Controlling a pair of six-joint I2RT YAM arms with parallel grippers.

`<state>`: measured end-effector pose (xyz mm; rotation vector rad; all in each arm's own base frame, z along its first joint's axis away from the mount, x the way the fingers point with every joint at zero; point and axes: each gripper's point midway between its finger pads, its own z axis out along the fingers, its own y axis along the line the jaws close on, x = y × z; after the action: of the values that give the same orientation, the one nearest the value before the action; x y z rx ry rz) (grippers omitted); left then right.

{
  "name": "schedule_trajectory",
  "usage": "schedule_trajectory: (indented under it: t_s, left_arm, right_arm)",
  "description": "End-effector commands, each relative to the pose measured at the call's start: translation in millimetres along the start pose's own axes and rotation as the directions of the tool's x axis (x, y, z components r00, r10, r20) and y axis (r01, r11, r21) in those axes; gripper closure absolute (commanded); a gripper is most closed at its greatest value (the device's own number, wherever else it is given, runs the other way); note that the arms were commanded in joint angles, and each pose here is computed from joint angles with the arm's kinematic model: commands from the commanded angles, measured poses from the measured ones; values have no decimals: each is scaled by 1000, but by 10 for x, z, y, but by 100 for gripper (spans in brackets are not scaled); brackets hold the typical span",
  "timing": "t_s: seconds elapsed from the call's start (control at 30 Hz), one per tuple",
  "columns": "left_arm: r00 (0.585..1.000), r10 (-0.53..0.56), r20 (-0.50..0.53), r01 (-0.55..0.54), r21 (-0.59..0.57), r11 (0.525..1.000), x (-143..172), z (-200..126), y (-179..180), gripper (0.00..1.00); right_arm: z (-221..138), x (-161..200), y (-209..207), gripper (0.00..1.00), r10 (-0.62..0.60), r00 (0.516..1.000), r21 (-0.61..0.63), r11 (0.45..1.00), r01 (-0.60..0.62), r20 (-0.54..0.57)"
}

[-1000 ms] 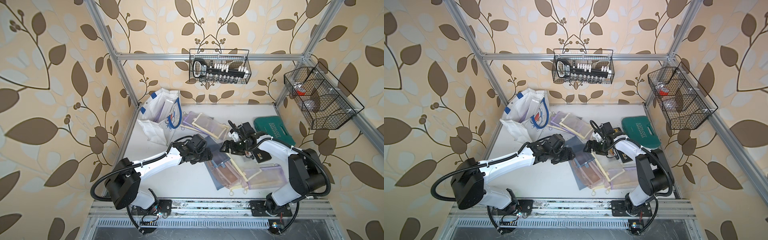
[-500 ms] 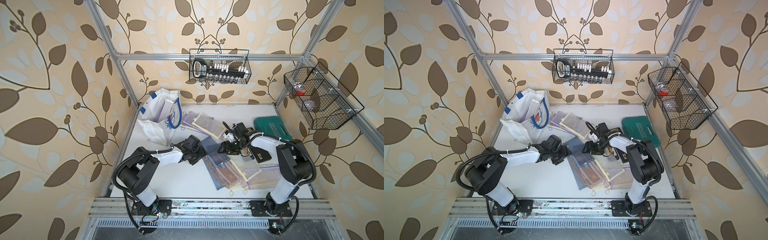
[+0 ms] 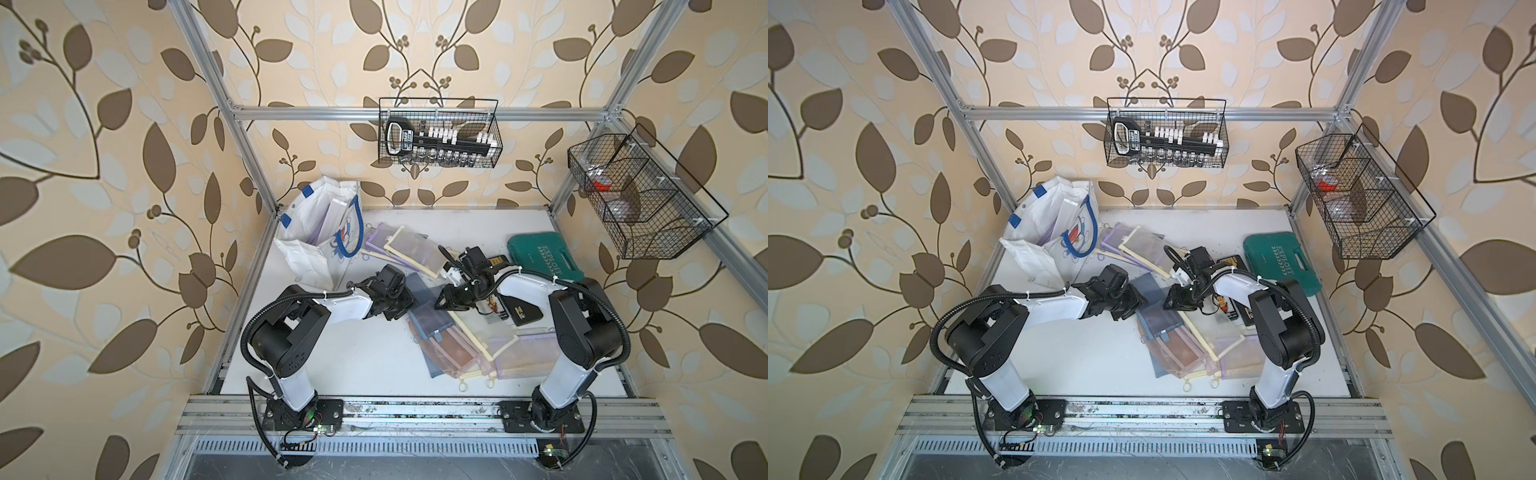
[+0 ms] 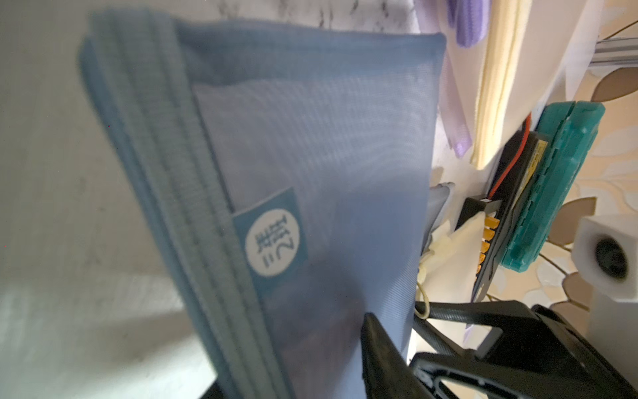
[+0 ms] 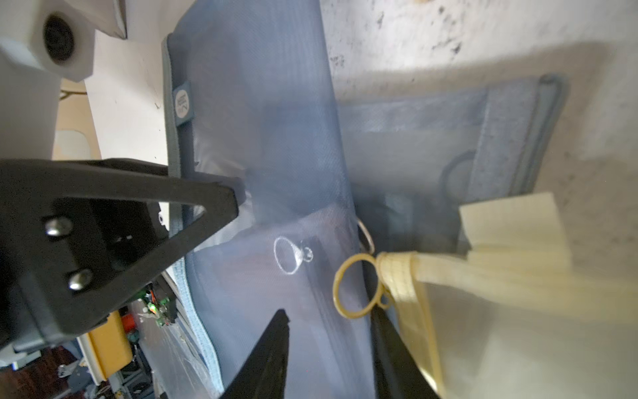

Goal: Put the pencil pouch into the canvas bag
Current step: Pick up the pencil pouch.

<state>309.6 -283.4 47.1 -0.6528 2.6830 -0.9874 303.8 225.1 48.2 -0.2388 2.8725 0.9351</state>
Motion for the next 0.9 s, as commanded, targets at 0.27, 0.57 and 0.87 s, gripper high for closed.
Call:
schedule_trajectory:
  t_s: [0.27,0.57,0.87]
  left_arm:
    - [993,116,18,-116,-18,993,-74,-424,-97,68]
    - [981,182,62,-180,-36,983,-121,-665,-170,96]
    - [907,391,155,-383,-78,920,-256,-1372,-500,100]
  right_arm:
    - [92,60,312,66,-69,997,-51,996,68,-23]
    - [48,44,428,68,-98,995,-57,994,98,-7]
    - [-310,-138,706,53,-148,985,-73,985,155,91]
